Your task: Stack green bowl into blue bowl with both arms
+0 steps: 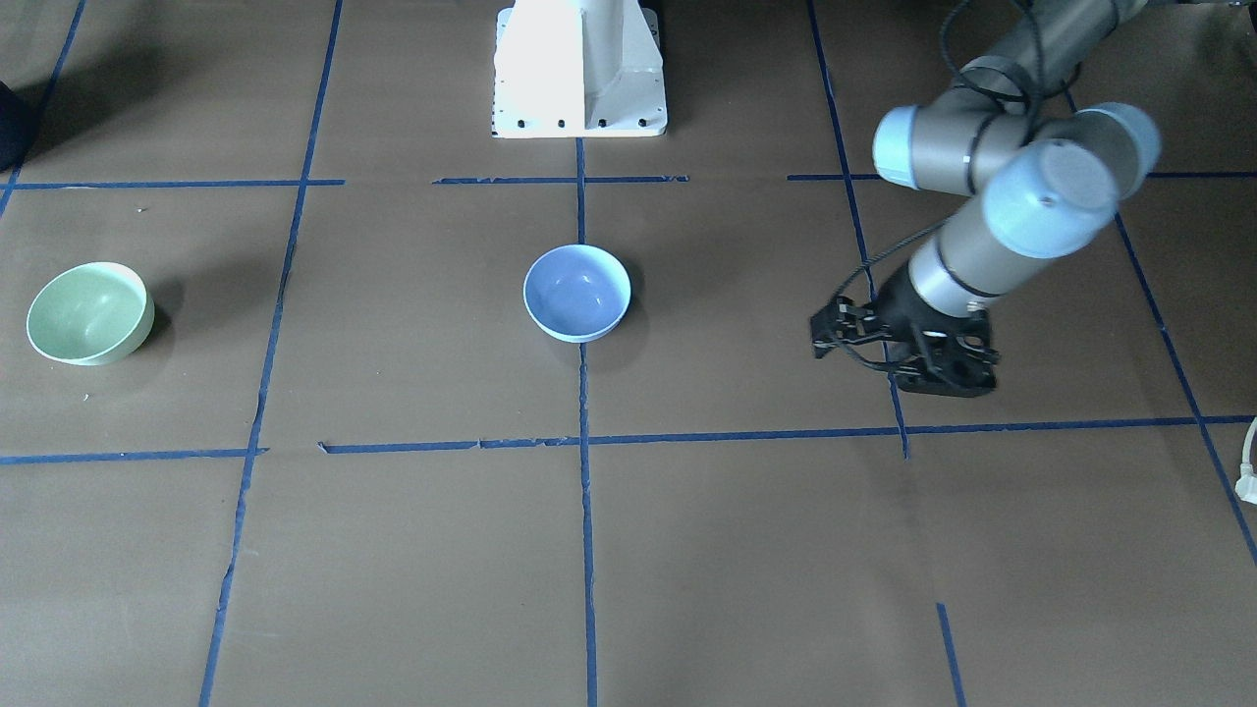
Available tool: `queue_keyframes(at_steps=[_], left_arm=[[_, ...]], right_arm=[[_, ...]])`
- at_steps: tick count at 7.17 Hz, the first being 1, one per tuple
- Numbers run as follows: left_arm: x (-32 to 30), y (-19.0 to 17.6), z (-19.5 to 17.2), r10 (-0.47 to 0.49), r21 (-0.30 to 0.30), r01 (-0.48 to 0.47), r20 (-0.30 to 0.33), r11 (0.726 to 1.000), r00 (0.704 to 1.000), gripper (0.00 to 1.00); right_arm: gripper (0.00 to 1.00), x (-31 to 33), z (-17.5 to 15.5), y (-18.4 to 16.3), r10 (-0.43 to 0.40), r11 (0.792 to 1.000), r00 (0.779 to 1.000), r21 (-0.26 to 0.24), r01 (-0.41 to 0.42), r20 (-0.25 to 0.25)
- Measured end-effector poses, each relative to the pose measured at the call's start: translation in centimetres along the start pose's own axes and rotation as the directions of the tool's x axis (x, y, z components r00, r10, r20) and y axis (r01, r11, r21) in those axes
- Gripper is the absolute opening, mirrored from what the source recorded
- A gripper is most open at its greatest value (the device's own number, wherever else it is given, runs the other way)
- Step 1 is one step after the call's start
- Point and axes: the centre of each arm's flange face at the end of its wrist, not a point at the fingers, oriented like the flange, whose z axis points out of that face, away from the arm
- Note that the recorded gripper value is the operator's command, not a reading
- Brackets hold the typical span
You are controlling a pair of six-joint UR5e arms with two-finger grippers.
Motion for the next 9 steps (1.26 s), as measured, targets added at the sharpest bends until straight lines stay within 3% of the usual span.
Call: queue_keyframes(at_steps=[2, 4, 5, 7, 9], left_arm=[[-17.6, 1.0, -6.6, 0.117, -0.008, -0.116, 0.072, 0.993, 0.991, 1.0], [-33.4, 8.5, -10.5, 0.108, -0.023, -0.106, 0.112, 0.994, 0.988, 1.0], [-37.8, 12.6, -10.7, 0.082, -0.032, -0.078, 0.114, 0.996, 0.99, 1.0], [-40.7, 17.8, -11.6, 0.018, -0.021, -0.016, 0.121, 1.0, 0.993, 1.0], [-39.7, 20.0, -12.9, -0.04, 0.012, 0.039, 0.129, 0.999, 0.991, 1.0]], right_arm=[[1.0, -1.5, -0.7, -0.2, 0.027, 1.0, 1.0, 0.013, -0.027, 0.004], [1.0, -1.5, -0.6, 0.4, 0.038, 0.999, 0.999, 0.011, -0.038, 0.005], [1.0, -1.4, -0.5, 0.7, 0.043, 0.999, 0.999, 0.008, -0.043, 0.004], [1.0, -0.8, 0.0, 1.7, 0.073, 0.997, 0.997, -0.005, -0.073, 0.001], [1.0, -0.9, 0.7, 2.5, 0.115, 0.993, 0.993, -0.019, -0.115, 0.002]])
